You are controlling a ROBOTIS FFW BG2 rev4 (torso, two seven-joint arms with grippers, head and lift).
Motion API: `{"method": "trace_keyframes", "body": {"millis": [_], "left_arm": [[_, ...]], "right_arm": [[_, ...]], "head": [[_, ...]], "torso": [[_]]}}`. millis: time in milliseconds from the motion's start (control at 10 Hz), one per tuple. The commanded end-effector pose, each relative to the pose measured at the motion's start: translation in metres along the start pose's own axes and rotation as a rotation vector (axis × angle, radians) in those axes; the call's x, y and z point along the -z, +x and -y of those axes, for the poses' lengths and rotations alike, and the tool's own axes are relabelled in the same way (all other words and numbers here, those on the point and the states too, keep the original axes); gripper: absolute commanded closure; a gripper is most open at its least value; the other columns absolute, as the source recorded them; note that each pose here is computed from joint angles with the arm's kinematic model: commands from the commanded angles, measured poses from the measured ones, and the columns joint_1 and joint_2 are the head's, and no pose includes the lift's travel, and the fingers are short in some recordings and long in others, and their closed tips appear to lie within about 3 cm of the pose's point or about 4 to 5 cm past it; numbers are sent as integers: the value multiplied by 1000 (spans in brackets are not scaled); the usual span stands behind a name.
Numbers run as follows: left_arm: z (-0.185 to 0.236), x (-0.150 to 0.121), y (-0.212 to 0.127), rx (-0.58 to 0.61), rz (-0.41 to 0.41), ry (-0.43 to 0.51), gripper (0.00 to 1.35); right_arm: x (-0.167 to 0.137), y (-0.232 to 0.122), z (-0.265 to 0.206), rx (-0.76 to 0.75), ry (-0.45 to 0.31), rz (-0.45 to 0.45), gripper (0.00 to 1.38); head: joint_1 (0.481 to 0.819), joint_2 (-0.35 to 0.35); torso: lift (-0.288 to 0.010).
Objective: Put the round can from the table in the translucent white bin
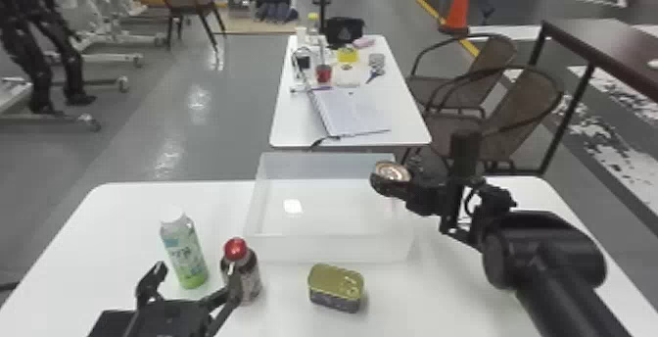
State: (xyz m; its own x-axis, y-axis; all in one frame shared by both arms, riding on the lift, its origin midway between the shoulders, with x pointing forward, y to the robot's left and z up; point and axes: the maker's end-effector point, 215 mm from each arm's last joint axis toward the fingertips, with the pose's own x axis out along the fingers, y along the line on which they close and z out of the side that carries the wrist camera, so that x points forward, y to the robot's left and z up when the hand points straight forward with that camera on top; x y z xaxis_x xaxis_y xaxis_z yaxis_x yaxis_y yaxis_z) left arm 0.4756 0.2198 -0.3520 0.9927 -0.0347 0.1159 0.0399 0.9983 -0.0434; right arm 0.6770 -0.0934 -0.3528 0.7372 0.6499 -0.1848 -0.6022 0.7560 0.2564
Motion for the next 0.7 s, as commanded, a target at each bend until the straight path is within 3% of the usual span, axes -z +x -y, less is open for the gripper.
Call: {"method": "trace_keyframes", "body": {"millis": [0, 600], "left_arm": [[1, -1, 1, -1, 4, -7, 98], [6, 0, 4, 11, 3, -15, 98]], "right_arm": [[16, 5, -7, -18, 26, -18, 748], [59, 14, -16, -34, 60, -101, 748]], "head": [[549, 0], [549, 0]], "torso": [[-100], [-100]]}}
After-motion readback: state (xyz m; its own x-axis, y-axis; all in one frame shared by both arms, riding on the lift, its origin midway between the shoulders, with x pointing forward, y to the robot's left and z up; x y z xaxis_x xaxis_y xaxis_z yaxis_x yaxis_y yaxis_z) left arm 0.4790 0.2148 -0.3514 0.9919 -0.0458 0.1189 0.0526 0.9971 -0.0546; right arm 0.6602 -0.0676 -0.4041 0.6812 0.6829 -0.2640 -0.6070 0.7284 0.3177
